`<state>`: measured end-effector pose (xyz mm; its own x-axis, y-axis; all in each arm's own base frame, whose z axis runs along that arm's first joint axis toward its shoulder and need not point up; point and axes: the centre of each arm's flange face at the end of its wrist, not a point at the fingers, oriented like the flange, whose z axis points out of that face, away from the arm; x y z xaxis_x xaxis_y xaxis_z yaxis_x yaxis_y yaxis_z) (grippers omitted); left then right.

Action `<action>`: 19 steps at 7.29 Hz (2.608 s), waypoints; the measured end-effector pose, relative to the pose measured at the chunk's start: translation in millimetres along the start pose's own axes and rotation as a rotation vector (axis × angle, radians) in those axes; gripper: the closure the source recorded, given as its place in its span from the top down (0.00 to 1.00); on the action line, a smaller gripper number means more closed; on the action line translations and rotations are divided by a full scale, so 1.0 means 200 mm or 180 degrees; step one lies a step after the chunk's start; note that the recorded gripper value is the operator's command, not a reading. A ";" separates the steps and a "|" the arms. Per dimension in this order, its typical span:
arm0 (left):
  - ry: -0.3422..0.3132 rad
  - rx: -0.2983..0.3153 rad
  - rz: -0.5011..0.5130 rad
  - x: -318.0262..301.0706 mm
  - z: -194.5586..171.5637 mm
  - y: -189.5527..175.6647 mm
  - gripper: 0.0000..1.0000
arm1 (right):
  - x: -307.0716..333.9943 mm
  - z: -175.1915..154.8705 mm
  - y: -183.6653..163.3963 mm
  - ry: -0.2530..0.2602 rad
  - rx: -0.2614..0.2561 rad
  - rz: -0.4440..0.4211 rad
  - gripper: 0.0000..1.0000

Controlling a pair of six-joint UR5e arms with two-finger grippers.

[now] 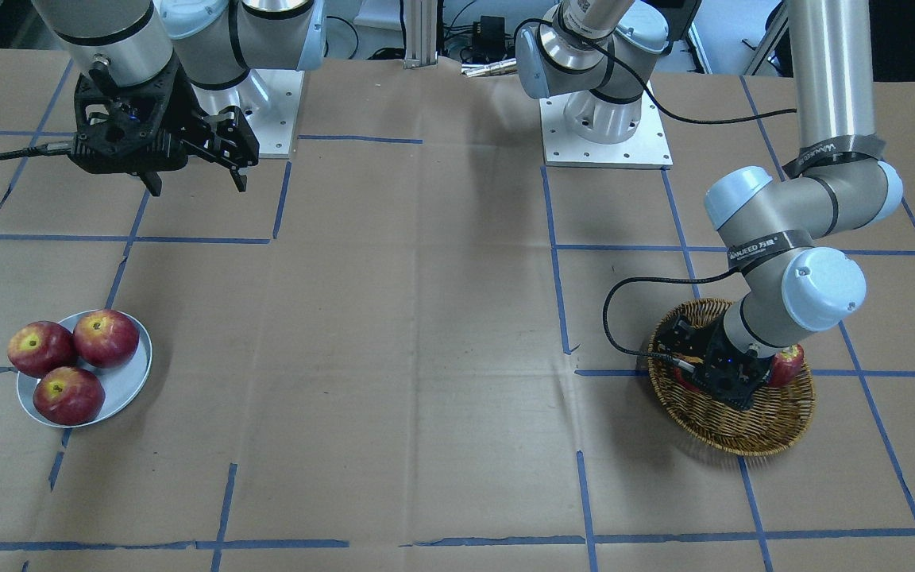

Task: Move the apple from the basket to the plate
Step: 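Close the left gripper on the yellow-red apple and lift it, then carry the apple with the left gripper toward the table center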

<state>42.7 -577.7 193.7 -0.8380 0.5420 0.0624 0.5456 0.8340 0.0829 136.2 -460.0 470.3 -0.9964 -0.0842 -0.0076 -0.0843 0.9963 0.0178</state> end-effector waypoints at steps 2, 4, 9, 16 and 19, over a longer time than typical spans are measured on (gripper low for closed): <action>0.0011 -0.0006 -0.0062 -0.05 0.00 0.04 0.38 | 0.00 0.00 0.00 -0.0003 0.0001 0.0003 1.00; -0.0013 0.0021 -0.0115 -0.09 -0.04 0.06 0.30 | 0.00 0.00 0.00 -0.0005 0.0002 0.0006 1.00; -0.0148 0.0125 -0.0446 0.38 -0.62 -0.32 0.30 | 0.00 0.00 0.00 -0.0005 0.0002 0.0000 1.00; -0.0187 0.0366 -0.1212 1.60 -0.18 -1.12 0.33 | 0.00 0.00 0.00 -0.0005 0.0000 -0.0012 1.00; -0.0193 0.0373 -0.1136 1.71 -0.05 -1.16 0.33 | 0.00 0.00 0.00 -0.0005 0.0000 -0.0014 1.00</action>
<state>-370.0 -587.6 206.3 -0.9760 0.2175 -0.0093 0.2177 0.9757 -0.0257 136.3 -460.3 470.2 -0.9960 -0.0884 -0.0092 -0.0885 0.9959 0.0179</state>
